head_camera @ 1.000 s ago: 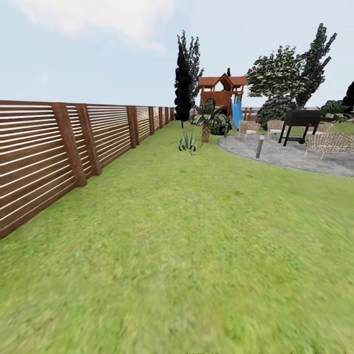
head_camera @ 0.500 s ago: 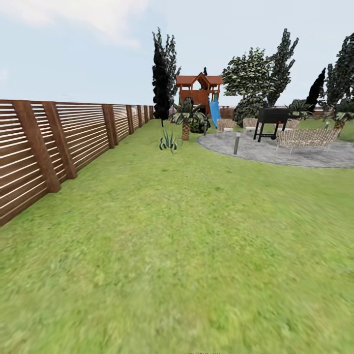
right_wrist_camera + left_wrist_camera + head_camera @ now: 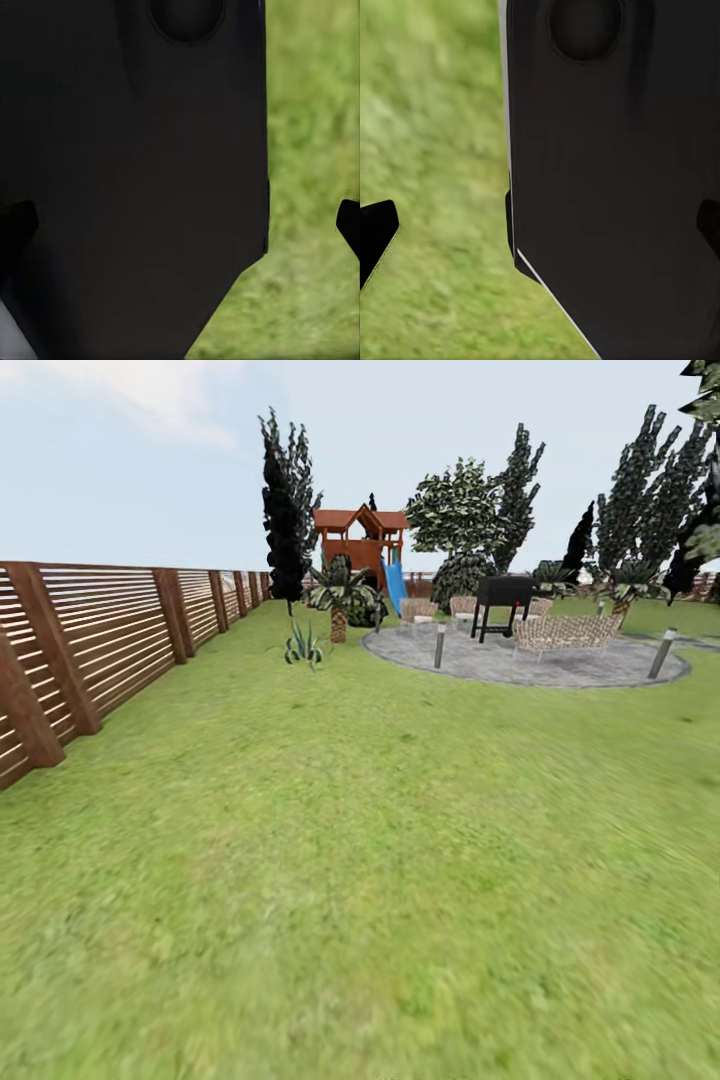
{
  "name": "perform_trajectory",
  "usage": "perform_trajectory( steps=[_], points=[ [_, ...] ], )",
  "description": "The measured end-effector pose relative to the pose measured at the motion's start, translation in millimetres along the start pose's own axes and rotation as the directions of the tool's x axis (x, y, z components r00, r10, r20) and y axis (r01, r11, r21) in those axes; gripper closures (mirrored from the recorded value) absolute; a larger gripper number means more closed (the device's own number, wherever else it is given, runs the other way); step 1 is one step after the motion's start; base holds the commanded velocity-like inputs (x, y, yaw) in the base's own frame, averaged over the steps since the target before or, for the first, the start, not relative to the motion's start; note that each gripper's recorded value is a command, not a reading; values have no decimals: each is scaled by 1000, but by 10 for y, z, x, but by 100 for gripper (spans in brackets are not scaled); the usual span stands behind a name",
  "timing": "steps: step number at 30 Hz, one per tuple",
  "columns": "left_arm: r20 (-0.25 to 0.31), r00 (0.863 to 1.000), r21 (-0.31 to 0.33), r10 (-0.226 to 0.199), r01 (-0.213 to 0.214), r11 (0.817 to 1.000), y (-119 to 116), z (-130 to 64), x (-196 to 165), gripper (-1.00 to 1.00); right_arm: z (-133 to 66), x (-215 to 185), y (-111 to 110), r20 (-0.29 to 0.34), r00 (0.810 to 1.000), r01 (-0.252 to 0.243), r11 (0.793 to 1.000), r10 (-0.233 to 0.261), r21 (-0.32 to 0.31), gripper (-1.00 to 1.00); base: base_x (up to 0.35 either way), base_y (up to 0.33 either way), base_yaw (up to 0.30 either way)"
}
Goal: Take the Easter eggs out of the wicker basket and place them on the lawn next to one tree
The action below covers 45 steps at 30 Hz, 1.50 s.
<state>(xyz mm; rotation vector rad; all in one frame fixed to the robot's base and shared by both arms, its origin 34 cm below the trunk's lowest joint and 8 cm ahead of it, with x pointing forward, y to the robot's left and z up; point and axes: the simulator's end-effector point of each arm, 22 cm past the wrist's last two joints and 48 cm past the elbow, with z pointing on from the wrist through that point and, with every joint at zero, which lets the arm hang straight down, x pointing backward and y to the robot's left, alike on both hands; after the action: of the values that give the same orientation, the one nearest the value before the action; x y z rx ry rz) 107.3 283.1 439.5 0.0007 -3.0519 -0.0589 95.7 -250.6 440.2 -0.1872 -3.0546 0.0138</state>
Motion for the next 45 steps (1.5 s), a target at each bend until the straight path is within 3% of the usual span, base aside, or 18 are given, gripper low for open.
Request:
perform_trajectory(
  steps=[24,26,29,35,45],
  points=[
    [2,1000,10,7,-7,1000,-52,0,16,-100,-5,113,20,-27,1000,-6,1000,6,-1,-100,0,0,-236],
    [23,1000,19,15,-16,1000,-70,-1,-25,-100,-5,114,24,-27,1000,-6,1000,6,-2,-100,0,0,-260],
    [74,995,54,73,-77,996,-144,-9,-122,-100,-4,100,26,-25,1000,-5,1000,5,-2,-100,0,0,-257],
    [97,987,79,127,-135,988,-204,-17,-145,-100,-5,114,24,-29,1000,-6,1000,6,-2,-100,0,0,-248],
    [102,984,86,143,-152,985,-222,-20,-142,-100,-9,166,66,-41,999,-5,1000,4,-7,-100,0,0,-262]
  ],
)
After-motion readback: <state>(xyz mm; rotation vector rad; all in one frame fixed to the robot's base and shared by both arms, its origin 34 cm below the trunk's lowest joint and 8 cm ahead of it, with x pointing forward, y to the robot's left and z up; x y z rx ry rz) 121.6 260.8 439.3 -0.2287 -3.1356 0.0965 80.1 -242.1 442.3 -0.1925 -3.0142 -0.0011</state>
